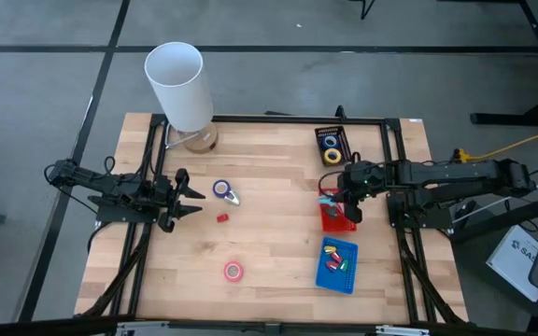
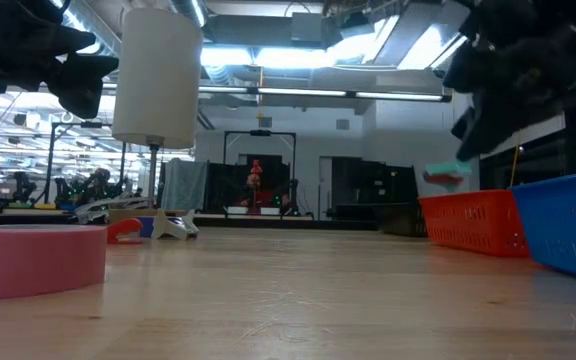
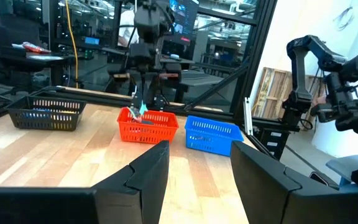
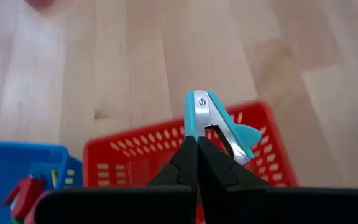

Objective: Pick and place Stapler, Stapler remover, tape
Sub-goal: Put the light blue staple remover into the red basket

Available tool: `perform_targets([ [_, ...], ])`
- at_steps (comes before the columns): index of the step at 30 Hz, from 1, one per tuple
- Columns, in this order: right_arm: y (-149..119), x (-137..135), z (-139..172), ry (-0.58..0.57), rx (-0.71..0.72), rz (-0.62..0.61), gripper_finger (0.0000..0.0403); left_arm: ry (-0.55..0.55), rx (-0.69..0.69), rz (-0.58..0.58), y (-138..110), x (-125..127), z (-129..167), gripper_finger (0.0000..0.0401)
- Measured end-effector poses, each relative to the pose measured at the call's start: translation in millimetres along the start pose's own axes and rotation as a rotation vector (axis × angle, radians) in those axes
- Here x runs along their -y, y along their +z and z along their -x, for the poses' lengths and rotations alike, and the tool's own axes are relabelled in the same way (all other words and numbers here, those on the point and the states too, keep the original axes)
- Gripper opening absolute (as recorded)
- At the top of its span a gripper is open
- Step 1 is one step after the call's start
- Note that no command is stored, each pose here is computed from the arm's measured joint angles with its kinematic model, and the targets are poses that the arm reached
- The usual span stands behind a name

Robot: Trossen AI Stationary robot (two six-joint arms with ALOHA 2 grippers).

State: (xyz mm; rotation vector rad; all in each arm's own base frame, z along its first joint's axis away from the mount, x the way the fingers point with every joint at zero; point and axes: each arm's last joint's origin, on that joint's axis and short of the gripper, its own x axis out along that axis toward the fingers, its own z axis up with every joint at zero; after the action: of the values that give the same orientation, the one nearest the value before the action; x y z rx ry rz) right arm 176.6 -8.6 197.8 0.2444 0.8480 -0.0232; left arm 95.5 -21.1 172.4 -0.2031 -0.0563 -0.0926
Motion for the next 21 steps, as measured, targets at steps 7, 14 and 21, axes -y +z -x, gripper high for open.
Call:
perform_targets([
  [7, -16, 2, -6, -0.034, -0.054, -0.072, 0.0000, 0.000, 0.000, 0.000, 0, 0, 0, 0.0169],
  [14, -21, 3, -5, -0.071, -0.090, -0.100, 0.0000, 0.000, 0.000, 0.000, 0, 0, 0, 0.0169],
  [21, -21, 3, -5, -0.071, -0.089, -0.103, 0.0027, 0.000, 0.000, 0.000, 0, 0, 0, 0.0169],
])
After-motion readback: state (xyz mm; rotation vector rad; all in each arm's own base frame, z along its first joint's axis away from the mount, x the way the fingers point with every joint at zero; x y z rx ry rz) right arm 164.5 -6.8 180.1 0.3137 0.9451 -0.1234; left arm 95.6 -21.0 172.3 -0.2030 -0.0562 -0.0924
